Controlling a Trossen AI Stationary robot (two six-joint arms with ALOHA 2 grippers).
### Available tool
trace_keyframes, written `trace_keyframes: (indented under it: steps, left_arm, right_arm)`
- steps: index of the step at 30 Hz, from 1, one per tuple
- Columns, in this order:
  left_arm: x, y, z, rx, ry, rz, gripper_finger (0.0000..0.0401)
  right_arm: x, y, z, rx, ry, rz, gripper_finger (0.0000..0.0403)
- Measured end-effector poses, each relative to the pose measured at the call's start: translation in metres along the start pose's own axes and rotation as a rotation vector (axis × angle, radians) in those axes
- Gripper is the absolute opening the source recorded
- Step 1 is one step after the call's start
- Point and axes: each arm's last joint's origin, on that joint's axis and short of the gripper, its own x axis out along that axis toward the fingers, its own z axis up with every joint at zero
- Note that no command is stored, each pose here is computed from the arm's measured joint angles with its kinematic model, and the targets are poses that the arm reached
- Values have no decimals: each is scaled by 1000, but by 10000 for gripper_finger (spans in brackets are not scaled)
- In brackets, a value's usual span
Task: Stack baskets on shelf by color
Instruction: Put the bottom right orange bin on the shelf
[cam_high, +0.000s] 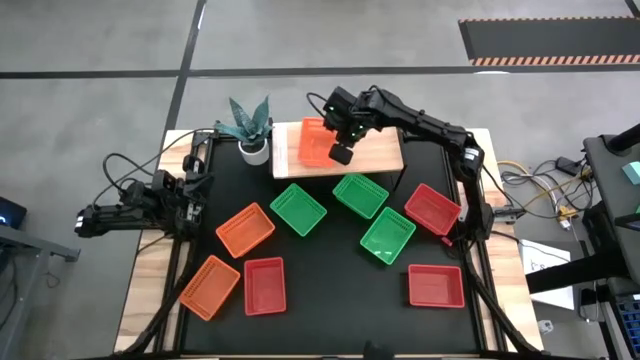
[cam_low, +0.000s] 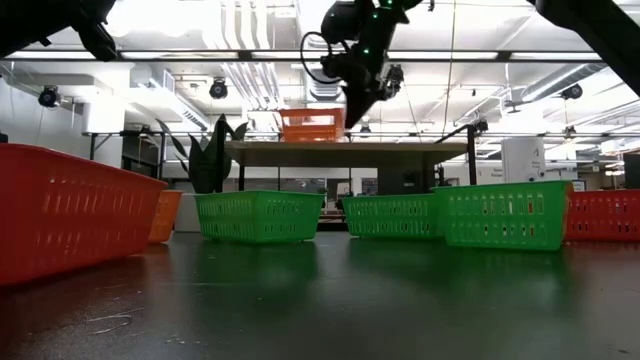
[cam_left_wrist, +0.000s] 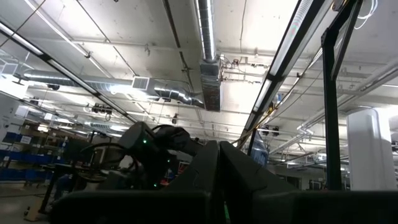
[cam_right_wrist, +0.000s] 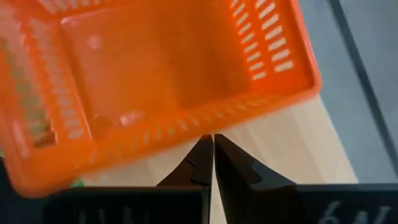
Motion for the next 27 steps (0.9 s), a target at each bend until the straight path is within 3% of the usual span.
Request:
trace_keyframes:
  steps: [15, 19, 24, 27]
  left_arm:
    - [0, 0, 1, -1, -6, 0, 0]
    - [0, 0, 1, -1, -6, 0, 0]
    - [0, 0, 1, 0, -6, 0, 0]
    - [0, 0, 1, -1, -9, -1, 0]
  right_arm:
    - [4, 6, 23, -51, -252, 13, 8]
    - [1, 6, 24, -74, -256, -4, 8]
    - [-28, 2, 22, -39, -267, -44, 8]
    - [-31, -3, 15, -15, -208, -47, 8]
